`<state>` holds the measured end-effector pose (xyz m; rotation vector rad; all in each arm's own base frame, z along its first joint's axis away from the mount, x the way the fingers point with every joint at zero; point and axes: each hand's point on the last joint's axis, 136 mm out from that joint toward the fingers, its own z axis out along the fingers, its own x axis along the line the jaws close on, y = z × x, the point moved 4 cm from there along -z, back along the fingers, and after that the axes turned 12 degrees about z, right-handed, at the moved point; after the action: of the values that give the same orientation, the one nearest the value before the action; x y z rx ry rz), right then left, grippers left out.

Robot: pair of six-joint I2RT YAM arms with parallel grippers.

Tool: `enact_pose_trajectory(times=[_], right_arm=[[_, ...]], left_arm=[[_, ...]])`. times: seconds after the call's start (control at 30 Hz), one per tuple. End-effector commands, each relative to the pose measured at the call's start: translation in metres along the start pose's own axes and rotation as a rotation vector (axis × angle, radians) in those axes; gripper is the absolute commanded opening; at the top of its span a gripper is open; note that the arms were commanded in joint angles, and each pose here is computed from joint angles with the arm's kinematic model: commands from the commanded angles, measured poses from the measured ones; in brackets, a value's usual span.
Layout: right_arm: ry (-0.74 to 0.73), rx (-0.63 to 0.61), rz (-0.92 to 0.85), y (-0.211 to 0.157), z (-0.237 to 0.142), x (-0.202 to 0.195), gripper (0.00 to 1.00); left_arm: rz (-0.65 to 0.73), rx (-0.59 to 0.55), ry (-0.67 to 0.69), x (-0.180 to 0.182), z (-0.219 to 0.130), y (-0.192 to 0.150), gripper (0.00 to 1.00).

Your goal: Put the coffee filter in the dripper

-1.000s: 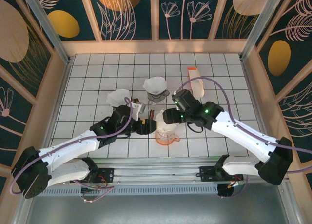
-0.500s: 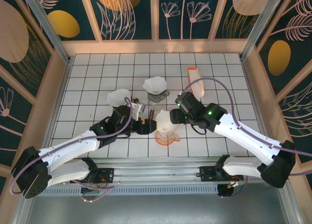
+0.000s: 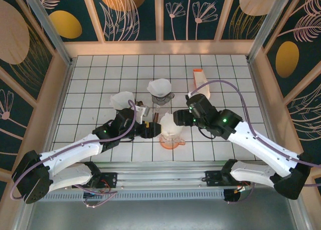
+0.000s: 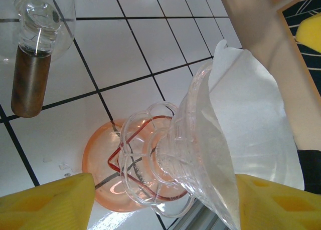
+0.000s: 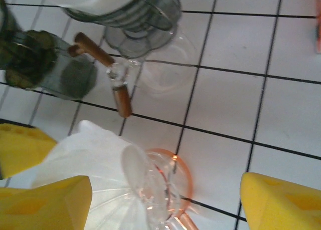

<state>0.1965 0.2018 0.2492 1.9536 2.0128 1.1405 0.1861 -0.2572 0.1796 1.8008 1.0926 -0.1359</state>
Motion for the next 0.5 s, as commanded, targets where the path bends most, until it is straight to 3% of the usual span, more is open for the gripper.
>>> enact_pose_trajectory(times=[0.0,0.1,0.47], right_arm=[[0.027,0.073,-0.012,-0.014,0.015,0.004,0.75],[-0.025,0.108,-0.009,-0.023,0.024,-0.007,0.69],[-0.193,0.043,0.023,-0.016,0.021,-0.035,0.56]], left_arm=[[0.001,0.01,0.003,0.001,0.001,-0.004,0.72],[0.001,0.012,0.005,0.001,0.002,-0.004,0.72],[-0.001,0.02,0.014,0.003,0.0,-0.007,0.71]])
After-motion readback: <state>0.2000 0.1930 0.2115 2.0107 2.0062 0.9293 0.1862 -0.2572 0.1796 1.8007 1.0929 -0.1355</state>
